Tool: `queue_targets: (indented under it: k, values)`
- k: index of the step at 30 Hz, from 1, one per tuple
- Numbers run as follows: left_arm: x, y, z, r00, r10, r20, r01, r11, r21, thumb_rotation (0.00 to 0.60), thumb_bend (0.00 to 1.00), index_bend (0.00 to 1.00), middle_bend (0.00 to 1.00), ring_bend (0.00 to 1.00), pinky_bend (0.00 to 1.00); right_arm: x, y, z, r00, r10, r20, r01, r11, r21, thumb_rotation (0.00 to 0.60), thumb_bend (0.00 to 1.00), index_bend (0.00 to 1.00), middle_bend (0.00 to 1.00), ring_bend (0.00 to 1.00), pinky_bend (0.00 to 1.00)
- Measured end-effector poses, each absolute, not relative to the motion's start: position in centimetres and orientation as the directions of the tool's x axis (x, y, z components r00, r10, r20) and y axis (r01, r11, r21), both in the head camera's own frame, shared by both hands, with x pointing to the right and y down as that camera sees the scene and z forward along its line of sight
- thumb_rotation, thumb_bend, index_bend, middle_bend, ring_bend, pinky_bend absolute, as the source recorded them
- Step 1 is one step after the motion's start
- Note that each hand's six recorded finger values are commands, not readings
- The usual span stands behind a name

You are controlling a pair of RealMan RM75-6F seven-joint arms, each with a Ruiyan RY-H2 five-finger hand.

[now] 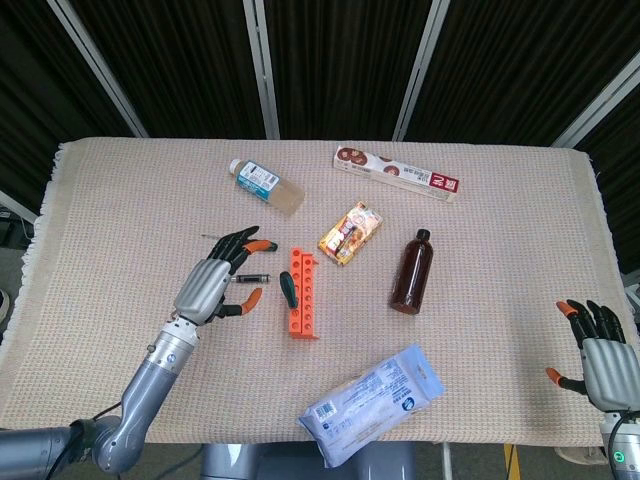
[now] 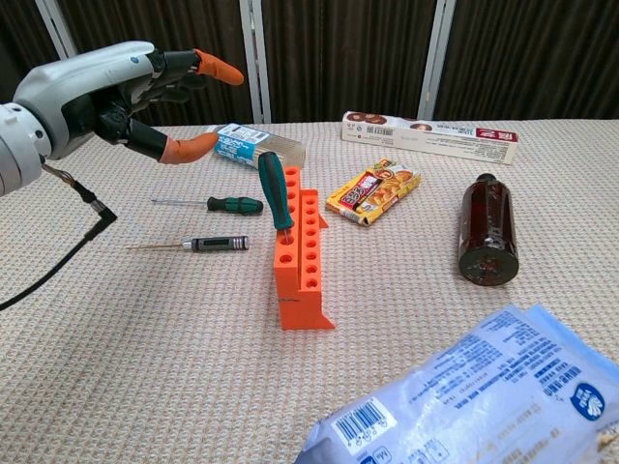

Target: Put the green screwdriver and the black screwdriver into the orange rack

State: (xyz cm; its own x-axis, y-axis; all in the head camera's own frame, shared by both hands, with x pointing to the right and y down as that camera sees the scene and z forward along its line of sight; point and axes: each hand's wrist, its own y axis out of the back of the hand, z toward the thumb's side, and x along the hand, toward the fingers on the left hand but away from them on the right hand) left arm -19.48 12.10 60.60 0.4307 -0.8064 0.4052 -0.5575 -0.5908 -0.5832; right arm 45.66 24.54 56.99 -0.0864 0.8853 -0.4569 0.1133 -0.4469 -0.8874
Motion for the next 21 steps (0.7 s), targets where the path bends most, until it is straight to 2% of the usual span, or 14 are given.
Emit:
queue_targets:
  k: [7, 12, 15, 21]
  values:
    - [-18.2, 12.5, 62.1, 0.493, -0.725, 0.482, -0.679, -0.667, -0.308, 0.600, 0.59, 0.11, 0.06, 0.01, 0.11, 45.8, 24.6, 56.7, -0.093, 0.888, -0.450, 0.110, -0.440, -0.891, 0.600, 0.00, 0.13, 0.11, 0.00, 0.02]
    - [-16.3, 12.5, 62.9, 0.564, -0.644, 0.516, -0.715, -0.694, -0.084, 0.600, 0.61, 0.12, 0.09, 0.03, 0.16, 45.8, 24.8, 56.5, -0.100, 0.888, -0.449, 0.110, -0.439, -0.892, 0.600, 0.00, 0.13, 0.11, 0.00, 0.02]
    - [-15.4, 12.3, 63.0, 0.598, -0.609, 0.521, -0.720, -0.694, 0.016, 0.600, 0.62, 0.13, 0.11, 0.05, 0.18, 45.9, 24.9, 56.4, -0.106, 0.888, -0.448, 0.108, -0.438, -0.893, 0.600, 0.00, 0.13, 0.11, 0.00, 0.02]
    - [-14.5, 12.0, 63.1, 0.630, -0.577, 0.519, -0.715, -0.692, 0.098, 0.600, 0.63, 0.18, 0.15, 0.08, 0.22, 45.9, 24.9, 56.2, -0.112, 0.888, -0.447, 0.104, -0.437, -0.894, 0.600, 0.00, 0.13, 0.11, 0.00, 0.02]
